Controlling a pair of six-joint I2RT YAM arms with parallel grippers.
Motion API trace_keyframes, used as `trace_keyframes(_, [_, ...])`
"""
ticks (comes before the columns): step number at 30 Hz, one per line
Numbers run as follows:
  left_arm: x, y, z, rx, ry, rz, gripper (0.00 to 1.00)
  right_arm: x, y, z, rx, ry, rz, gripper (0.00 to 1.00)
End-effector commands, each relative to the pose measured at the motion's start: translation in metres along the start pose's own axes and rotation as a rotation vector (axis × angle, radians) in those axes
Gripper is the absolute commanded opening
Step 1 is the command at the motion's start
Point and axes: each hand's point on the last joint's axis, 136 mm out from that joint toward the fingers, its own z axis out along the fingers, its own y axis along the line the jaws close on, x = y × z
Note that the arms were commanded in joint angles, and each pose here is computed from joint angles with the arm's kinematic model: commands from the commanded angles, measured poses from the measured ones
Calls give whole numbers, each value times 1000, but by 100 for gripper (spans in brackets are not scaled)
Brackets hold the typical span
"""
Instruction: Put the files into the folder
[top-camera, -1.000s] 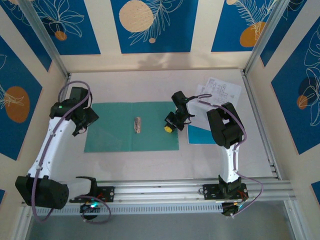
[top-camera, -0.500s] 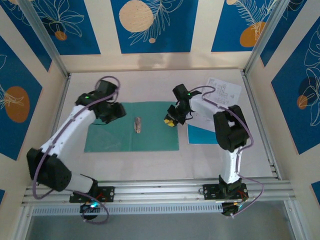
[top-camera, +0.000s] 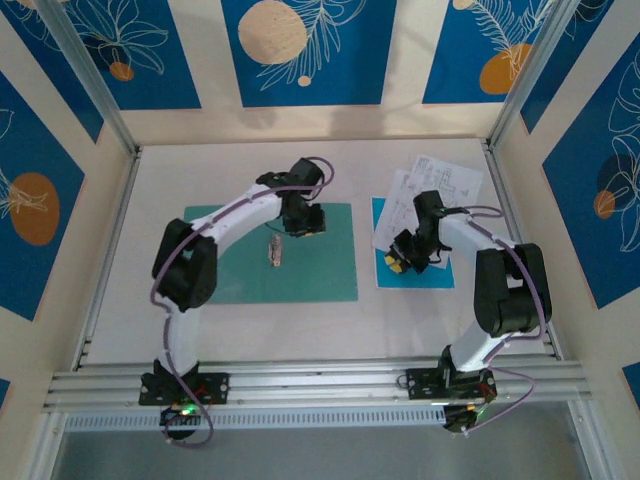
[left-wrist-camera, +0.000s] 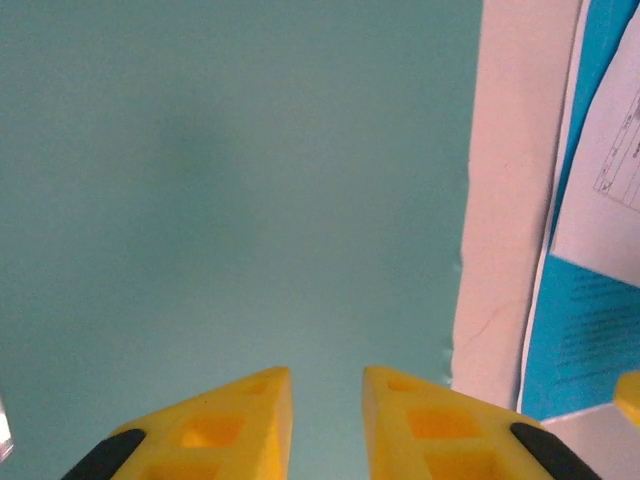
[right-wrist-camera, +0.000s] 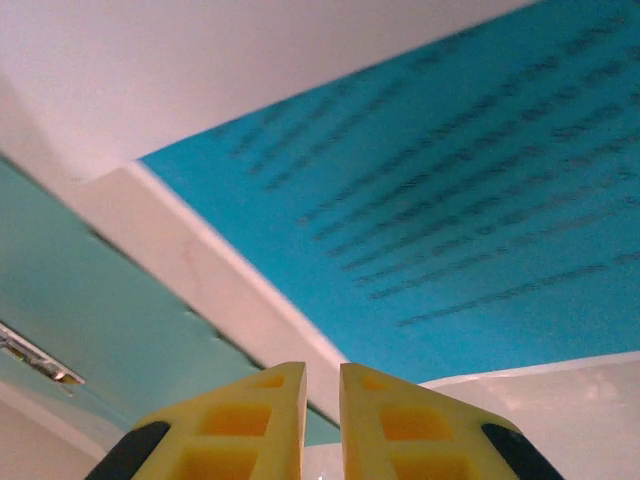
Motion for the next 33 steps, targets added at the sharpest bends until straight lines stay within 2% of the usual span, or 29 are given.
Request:
trace_keyframes(1, [4, -18, 20, 19, 43, 58, 24, 4, -8, -1, 9, 13, 1, 18])
trace_keyframes(7, [16, -16, 62, -14, 109, 80, 22, -3, -17, 9, 74, 24, 18, 18])
trace_keyframes(15, [47, -15, 93, -58, 185, 129, 22, -3, -33, 23, 184, 78, 17, 17])
trace_keyframes(22, [73, -19, 110, -67, 225, 165, 21, 3, -36, 31, 247, 122, -47, 15])
trace_keyframes(33, [71, -34, 120, -43, 226, 185, 21, 9, -37, 32, 270, 142, -75, 14])
